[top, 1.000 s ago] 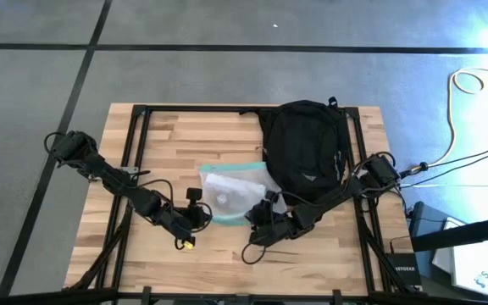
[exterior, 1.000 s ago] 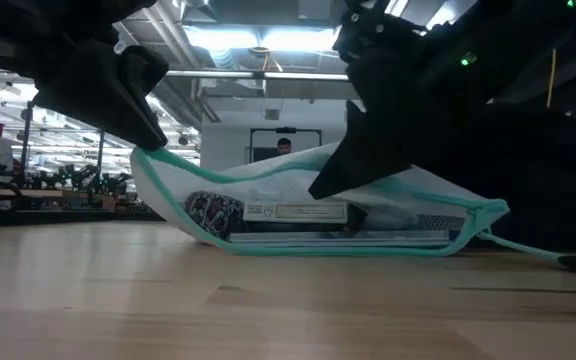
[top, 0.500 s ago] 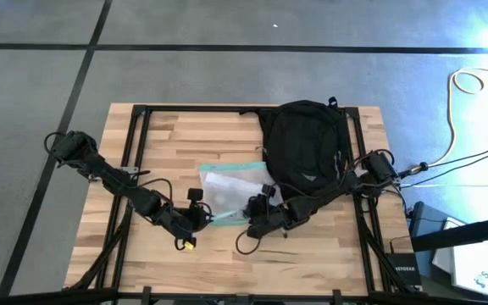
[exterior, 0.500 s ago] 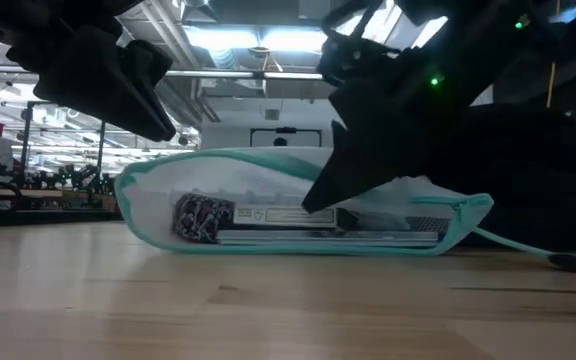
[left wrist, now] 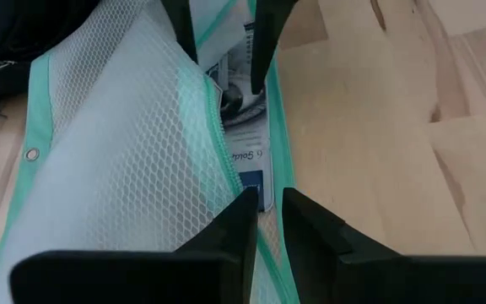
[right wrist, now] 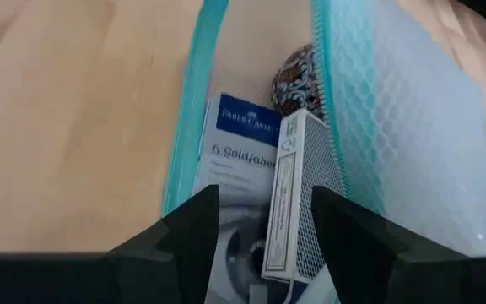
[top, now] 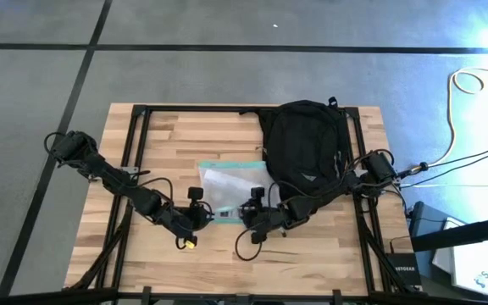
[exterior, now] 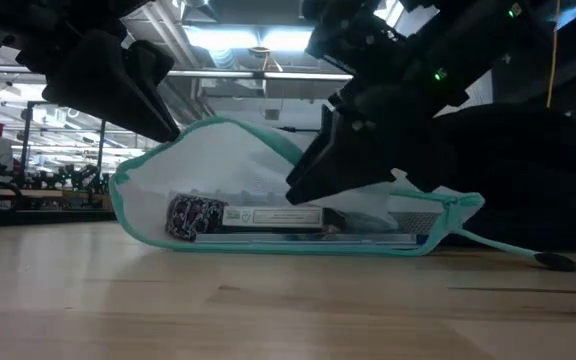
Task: Unpack backpack
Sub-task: Remove the white playing cards box from the transparent zipper bag
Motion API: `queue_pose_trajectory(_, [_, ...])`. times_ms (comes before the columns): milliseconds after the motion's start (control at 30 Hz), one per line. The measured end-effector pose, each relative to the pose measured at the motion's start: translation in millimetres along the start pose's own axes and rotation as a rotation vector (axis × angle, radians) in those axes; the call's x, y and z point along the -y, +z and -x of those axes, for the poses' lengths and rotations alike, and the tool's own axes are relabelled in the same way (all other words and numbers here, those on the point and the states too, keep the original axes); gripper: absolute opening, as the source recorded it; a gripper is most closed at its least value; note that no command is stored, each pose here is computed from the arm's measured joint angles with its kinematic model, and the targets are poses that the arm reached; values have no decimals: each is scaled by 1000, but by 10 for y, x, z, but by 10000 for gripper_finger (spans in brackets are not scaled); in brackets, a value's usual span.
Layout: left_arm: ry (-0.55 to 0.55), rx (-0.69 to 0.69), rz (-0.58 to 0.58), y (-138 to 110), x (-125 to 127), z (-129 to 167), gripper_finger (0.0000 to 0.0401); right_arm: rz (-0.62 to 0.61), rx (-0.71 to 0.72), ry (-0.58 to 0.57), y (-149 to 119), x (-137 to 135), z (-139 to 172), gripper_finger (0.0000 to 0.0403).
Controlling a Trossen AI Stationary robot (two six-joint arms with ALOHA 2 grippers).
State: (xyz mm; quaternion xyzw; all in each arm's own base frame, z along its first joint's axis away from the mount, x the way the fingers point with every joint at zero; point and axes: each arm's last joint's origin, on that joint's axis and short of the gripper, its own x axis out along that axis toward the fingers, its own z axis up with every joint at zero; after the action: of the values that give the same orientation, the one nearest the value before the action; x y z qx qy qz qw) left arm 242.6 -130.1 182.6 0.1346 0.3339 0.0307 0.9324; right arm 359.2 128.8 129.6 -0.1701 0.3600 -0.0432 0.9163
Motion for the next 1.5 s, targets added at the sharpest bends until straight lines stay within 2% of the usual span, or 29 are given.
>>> queue_pose_trajectory(300, [1,4,16,5,-2,-1,43,105,-61,-99,-94,38,-88,172])
queue_pose_trajectory(600, [1,3,15,4,-2,-1,43,224,-63,-42,-97,16,-87,172])
queue_pose_trajectory(733, [1,3,15,4,-2,-1,43,235,-87,-118,-115,42,-85,172])
queue_pose_trajectory(967, [1,3,15,4,-2,-1,43,290,-164,-121,-136,68,-109,172])
queue_pose_trajectory(1300, [4,4,18,4,-3,-1,43,373,-187,-268,-100,103,-106,172])
queue_pose_trajectory(1500, [4,3,16,4,-3,-1,43,386,-193,-311,-97,122,-106,172])
